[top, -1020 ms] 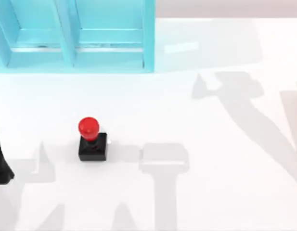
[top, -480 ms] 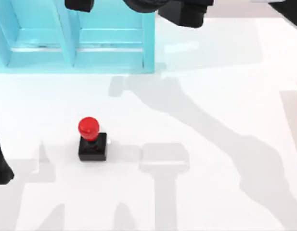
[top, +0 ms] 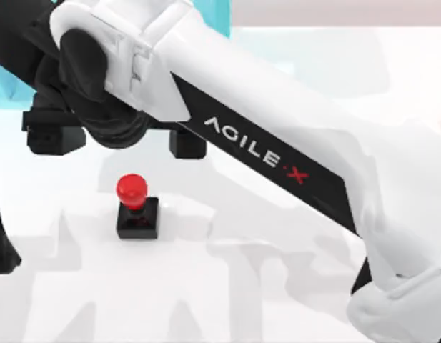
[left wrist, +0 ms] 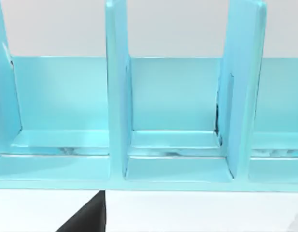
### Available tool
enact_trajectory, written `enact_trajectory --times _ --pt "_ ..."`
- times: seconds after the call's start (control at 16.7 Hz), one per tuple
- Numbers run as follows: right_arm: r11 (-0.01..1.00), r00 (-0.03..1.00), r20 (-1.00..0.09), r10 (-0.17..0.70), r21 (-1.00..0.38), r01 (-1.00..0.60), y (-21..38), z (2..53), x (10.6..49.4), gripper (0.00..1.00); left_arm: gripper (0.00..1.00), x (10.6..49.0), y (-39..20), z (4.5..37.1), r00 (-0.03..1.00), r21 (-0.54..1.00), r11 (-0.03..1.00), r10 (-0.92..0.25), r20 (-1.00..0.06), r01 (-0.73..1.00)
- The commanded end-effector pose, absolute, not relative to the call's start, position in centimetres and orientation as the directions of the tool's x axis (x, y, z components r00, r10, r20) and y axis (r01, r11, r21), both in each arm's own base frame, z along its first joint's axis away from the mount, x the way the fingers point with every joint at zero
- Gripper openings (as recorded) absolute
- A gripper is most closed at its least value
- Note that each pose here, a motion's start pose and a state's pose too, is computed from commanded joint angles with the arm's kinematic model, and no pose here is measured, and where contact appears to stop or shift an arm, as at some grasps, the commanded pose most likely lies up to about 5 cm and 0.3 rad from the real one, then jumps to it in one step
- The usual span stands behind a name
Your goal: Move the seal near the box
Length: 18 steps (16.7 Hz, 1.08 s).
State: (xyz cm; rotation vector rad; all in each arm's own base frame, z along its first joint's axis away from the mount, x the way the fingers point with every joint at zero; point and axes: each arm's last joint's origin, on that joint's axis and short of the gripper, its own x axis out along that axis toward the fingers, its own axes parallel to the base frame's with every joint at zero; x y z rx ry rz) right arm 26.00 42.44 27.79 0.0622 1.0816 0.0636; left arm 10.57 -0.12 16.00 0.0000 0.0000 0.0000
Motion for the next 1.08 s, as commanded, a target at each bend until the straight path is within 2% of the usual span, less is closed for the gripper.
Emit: enact_trajectory --times 0.36,0.78,1.08 --pt "1.000 0.391 -0.920 0.000 0.003 0.008 44.2 23.1 25.3 1.00 1.00 10.6 -0.1 16.0 1.000 0.000 1.000 0.000 0.000 0.000" --pt "1.000 0.390 -0.921 -0.005 0.000 0.011 44.2 22.6 25.8 1.00 1.00 10.6 -0.1 16.0 1.000 0.000 1.000 0.000 0.000 0.000" --pt "1.000 0.390 -0.921 -0.003 0.001 0.010 44.9 18.4 27.6 1.00 1.00 10.6 -0.1 16.0 1.000 0.000 1.000 0.000 0.000 0.000"
